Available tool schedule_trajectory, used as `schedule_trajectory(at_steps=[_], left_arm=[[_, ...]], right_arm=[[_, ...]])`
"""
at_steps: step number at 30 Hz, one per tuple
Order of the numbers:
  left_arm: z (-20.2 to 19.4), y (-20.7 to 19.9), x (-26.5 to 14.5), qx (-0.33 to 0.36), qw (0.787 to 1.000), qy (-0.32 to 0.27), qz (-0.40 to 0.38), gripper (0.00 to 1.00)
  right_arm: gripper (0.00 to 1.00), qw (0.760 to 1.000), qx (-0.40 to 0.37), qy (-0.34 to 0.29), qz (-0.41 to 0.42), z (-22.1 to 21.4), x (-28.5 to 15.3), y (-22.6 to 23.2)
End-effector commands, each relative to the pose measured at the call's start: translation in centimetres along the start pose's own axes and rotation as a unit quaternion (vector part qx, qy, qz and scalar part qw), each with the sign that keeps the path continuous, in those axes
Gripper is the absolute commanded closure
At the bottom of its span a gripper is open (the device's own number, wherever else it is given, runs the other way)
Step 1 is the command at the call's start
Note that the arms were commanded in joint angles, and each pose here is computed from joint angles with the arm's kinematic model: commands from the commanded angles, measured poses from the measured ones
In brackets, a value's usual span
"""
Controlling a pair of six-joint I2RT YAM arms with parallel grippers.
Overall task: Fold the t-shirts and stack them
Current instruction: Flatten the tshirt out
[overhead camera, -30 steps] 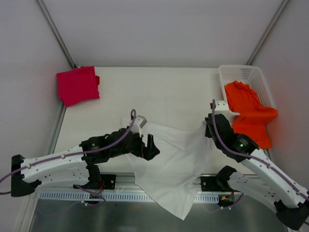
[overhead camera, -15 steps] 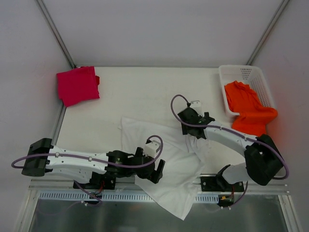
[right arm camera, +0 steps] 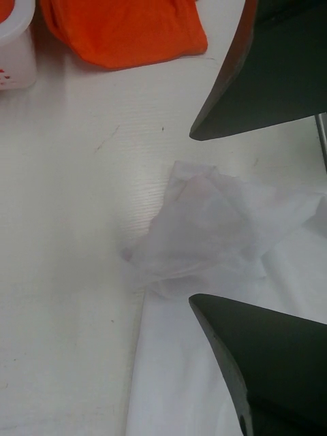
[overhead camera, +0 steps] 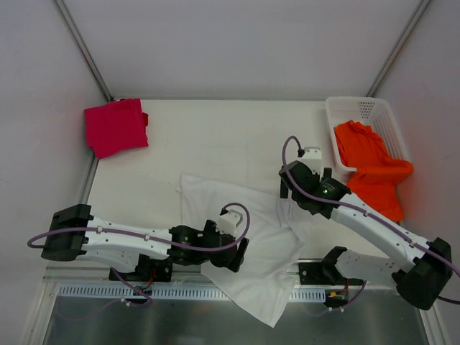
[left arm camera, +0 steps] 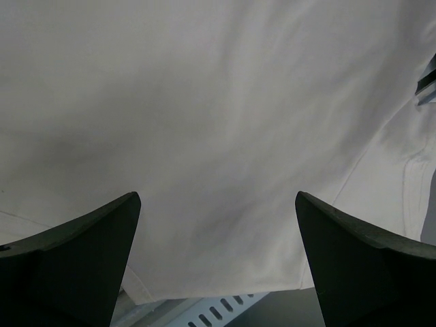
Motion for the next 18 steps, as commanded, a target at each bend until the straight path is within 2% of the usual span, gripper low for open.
schedule_trajectory(at_steps=[1, 9, 18], left_arm=[[0.7, -1.5, 0.4, 0.003, 1.0, -0.015, -0.007, 0.01], [0.8, -2.6, 1.2, 0.01, 1.0, -0.012, -0.016, 0.01], [0.1, -1.5, 1.0, -0.006, 1.0, -0.015, -0.02, 0.01]], right_arm=[[0.01, 0.999, 0.02, 0.009, -0.027, -1.1, -2.6, -2.0], [0.01, 0.997, 0.065, 0.04, -0.002, -5.3, -2.4, -0.3], [0.01, 0.996, 0.055, 0.068, -0.01, -8.4, -0.4, 1.5]])
Point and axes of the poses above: each gripper's point midway between its finger pads, its own x axis out along the fingers, its own y axis along the line the jaws close on, z = x × y, the point moved 6 cm from there along -x, back along the fingers, and after that the axes turned 3 degrees about -x, right-handed, at the moved point
